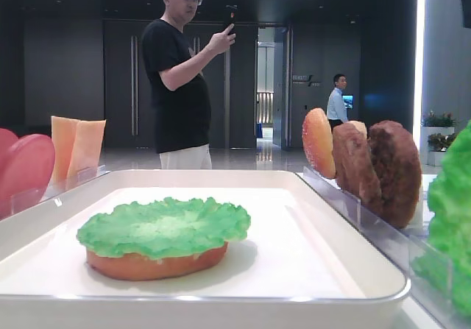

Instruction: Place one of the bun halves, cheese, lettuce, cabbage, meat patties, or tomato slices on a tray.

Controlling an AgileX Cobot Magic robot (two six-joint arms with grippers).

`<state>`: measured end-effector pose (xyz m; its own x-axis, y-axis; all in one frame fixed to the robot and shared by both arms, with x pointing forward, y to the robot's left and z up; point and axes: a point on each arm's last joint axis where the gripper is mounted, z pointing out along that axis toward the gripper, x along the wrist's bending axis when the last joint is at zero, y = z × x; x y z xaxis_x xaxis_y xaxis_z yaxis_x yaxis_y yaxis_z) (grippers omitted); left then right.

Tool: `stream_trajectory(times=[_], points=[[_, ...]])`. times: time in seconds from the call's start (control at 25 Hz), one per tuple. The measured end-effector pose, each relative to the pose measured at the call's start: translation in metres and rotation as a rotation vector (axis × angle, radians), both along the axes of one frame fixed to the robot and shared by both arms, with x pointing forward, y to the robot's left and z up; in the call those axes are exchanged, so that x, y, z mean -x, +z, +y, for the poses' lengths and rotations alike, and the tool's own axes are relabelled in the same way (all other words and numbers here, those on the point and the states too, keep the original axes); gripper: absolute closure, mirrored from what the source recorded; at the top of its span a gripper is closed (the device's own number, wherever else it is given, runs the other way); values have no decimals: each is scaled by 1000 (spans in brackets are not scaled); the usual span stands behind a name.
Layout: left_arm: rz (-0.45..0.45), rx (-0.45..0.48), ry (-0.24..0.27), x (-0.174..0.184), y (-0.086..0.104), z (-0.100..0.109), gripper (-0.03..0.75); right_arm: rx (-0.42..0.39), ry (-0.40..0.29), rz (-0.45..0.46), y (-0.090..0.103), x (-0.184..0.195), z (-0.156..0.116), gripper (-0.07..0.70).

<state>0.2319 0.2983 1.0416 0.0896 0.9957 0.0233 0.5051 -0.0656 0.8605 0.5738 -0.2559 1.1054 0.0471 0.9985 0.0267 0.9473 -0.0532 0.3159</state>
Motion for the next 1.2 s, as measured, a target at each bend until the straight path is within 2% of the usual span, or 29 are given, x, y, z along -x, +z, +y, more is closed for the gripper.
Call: stream_trajectory(times=[0.12,0.28,0.6,0.72,0.92,1.2], points=[[0,0,0,0,0,0,715,9,-57,-13,4,0,-28,163],[0,0,0,0,0,0,715,19,-92,-29,10,3,-49,163],[0,0,0,0,0,0,715,13,-99,-32,12,5,-55,163],[0,0,0,0,0,0,715,-10,-89,-54,19,12,-52,163],[0,0,0,0,0,0,715,-9,-86,-55,22,43,-51,163],[0,0,0,0,0,0,715,-8,-84,-68,18,118,-49,163]])
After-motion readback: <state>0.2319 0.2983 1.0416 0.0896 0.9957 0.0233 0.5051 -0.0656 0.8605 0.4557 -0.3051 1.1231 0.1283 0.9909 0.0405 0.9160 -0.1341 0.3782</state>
